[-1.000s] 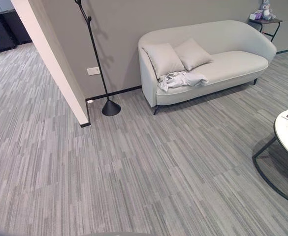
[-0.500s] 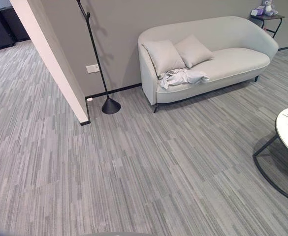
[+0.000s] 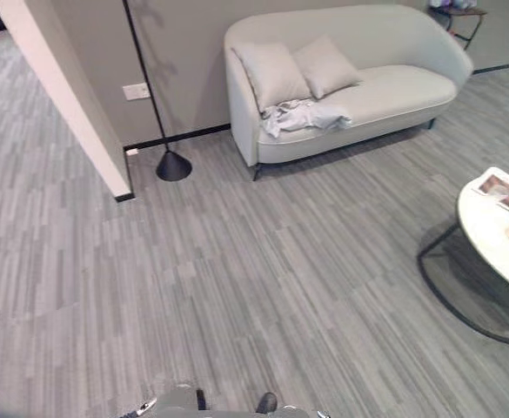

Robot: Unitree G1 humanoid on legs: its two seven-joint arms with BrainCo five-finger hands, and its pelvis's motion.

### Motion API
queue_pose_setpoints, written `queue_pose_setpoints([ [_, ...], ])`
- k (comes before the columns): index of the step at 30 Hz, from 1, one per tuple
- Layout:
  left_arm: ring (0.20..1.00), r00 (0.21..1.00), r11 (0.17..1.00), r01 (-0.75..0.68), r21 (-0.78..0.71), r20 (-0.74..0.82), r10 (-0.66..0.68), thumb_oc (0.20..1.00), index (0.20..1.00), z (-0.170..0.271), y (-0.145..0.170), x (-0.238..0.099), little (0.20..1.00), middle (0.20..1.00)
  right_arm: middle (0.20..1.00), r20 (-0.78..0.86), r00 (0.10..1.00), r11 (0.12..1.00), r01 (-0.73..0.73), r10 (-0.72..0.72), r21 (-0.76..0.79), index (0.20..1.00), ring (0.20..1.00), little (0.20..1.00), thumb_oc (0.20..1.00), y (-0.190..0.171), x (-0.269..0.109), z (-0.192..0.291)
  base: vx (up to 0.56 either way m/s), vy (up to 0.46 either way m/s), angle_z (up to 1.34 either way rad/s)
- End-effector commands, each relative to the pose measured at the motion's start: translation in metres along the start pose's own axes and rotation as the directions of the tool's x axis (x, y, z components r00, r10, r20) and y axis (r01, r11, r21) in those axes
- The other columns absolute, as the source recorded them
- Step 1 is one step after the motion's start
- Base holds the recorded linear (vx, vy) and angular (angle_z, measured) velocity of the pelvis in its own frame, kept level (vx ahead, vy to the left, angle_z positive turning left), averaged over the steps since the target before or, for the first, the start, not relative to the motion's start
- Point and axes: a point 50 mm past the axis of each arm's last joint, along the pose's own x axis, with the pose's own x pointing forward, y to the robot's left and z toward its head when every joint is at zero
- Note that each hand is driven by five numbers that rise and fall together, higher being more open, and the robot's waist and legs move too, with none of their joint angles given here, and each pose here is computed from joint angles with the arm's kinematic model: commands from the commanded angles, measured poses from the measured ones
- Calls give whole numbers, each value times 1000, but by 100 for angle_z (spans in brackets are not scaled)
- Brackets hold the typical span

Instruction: Hang the clothes on the sofa on the clothes rack.

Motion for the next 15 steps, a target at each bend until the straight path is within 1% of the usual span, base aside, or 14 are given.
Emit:
queue_pose_setpoints([
  [1,1000,998,997,-44,-56,-53,41,1000,1000,-12,10,-2,1000,1000,1000,47,999,1000,-20,20,15,1000,1000,1000,1000,3,0,11,644,121,-18],
  [2,1000,990,993,-96,-75,-108,88,1000,1000,-30,26,-7,1000,1000,1000,65,997,999,-42,43,-7,1000,1000,1000,1000,9,1,17,579,120,-56],
  [3,1000,986,989,-120,-87,-131,108,1000,1000,-36,34,-10,1000,1000,1000,74,996,998,-52,53,-27,1000,1000,1000,1000,13,1,21,659,122,-65],
  [4,1000,981,986,-138,-91,-152,123,1000,1000,-42,39,-13,1000,1000,1000,87,993,995,-69,76,-76,1000,1000,1000,1000,21,1,29,364,61,-69],
  [5,1000,981,986,-138,-91,-152,123,1000,1000,-42,40,-13,1000,1000,1000,87,993,995,-69,76,-77,1000,1000,1000,1000,21,1,29,365,54,-79],
  [6,1000,976,985,-154,-81,-168,139,1000,1000,-46,45,-15,1000,1000,1000,103,990,987,-85,100,-138,1000,1000,1000,1000,32,1,38,700,162,-70],
  [7,1000,954,976,-202,-81,-244,177,1000,1000,-67,63,-25,1000,1000,1000,144,965,913,-152,221,-379,1000,1000,1000,1000,76,-2,70,983,246,-46],
  [8,1000,945,966,-239,-103,-256,206,1000,1000,-74,72,-30,1000,1000,1000,164,950,885,-173,266,-432,1000,1000,1000,1000,93,-4,76,1002,286,-68],
  [9,1000,945,964,-242,-106,-250,210,1000,1000,-72,72,-29,1000,1000,1000,178,936,861,-189,304,-473,1000,1000,1000,1000,106,-7,82,684,143,-166],
  [10,1000,951,960,-258,-108,-202,233,1000,1000,-58,76,-27,1000,1000,1000,189,915,829,-215,355,-517,1000,1000,1000,1000,123,-11,86,842,185,-150],
  [11,1000,969,962,-231,-146,-117,215,1000,1000,-30,66,-17,1000,1000,1000,174,896,785,-248,408,-567,1000,1000,1000,1000,145,-15,86,666,123,-65],
  [12,1000,969,962,-232,-146,-117,216,1000,1000,-30,66,-17,1000,1000,1000,174,896,785,-248,409,-567,1000,1000,1000,1000,145,-15,86,448,126,55],
  [15,1000,969,962,-232,-146,-117,216,1000,1000,-30,66,-17,1000,1000,1000,174,896,785,-248,409,-567,1000,1000,1000,1000,145,-15,86,2,1,26],
])
